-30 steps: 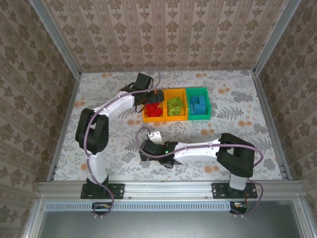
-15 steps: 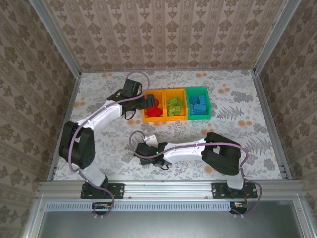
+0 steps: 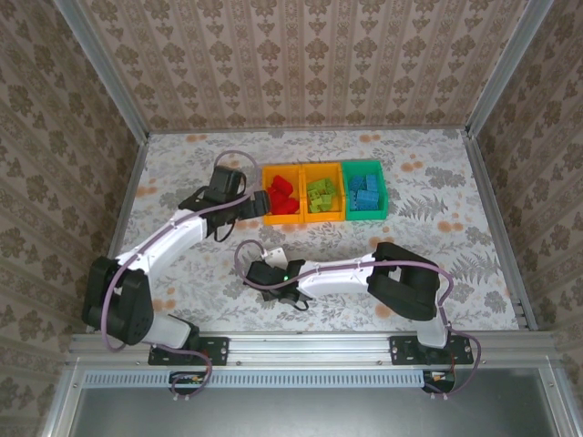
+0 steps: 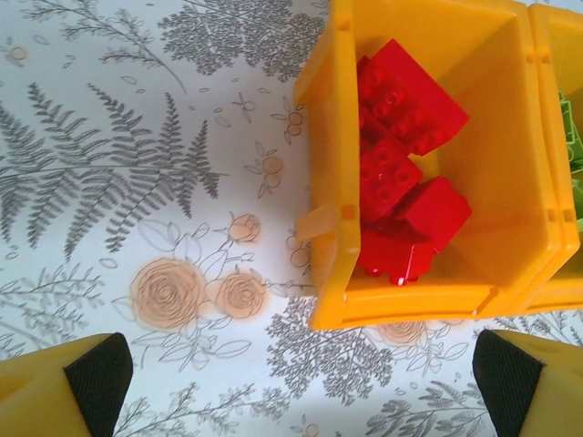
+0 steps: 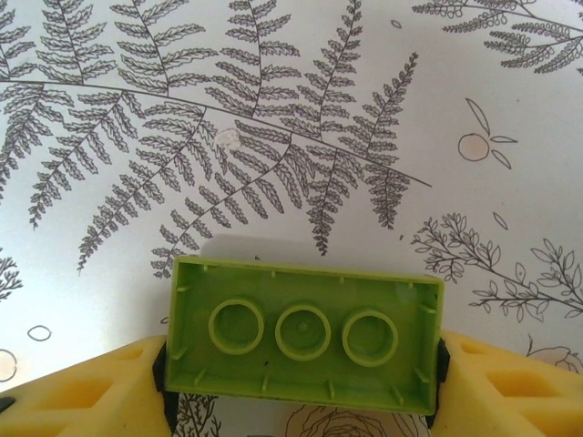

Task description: Sort the legos into containers by color

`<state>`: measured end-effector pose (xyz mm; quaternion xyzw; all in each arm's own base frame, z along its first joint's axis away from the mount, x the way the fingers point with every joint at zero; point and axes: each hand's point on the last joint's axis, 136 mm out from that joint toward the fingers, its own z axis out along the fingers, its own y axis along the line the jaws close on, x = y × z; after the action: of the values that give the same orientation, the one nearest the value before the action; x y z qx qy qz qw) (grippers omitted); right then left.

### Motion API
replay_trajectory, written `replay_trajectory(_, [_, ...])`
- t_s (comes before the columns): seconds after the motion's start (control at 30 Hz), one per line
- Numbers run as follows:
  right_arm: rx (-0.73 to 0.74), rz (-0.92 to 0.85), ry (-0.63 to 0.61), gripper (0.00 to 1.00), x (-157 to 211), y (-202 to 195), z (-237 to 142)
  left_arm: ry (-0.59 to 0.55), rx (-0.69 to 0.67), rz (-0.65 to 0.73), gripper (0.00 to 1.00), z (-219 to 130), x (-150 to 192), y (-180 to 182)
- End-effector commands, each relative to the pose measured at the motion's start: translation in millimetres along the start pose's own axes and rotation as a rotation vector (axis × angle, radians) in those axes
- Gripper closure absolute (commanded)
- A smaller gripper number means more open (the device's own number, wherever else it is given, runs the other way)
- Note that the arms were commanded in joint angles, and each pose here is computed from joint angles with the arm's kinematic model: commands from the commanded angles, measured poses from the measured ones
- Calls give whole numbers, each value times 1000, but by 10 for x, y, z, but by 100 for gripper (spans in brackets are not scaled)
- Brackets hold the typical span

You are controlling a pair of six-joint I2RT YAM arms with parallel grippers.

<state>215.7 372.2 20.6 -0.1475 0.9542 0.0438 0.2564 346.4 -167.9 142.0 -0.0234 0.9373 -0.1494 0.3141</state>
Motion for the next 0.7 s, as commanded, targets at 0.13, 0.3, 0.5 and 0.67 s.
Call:
replay_trajectory(0.13, [35, -16, -80, 40, -401, -293, -292, -46, -102, -13, 0, -193, 52, 346])
replay_trajectory(0.3, [68, 26, -137, 40, -871, -702, -435, -33, -150, -18, 0, -261, 227, 513])
replay_trajectory(0.5, [124, 96, -176, 40, -1424, -1321, -385, -37, -220, -9, 0, -361, 426, 738])
replay_trajectory(0.67, [124, 181, -166, 39, -1790, -1741, -163, -37, -267, -8, 0, -418, 536, 878])
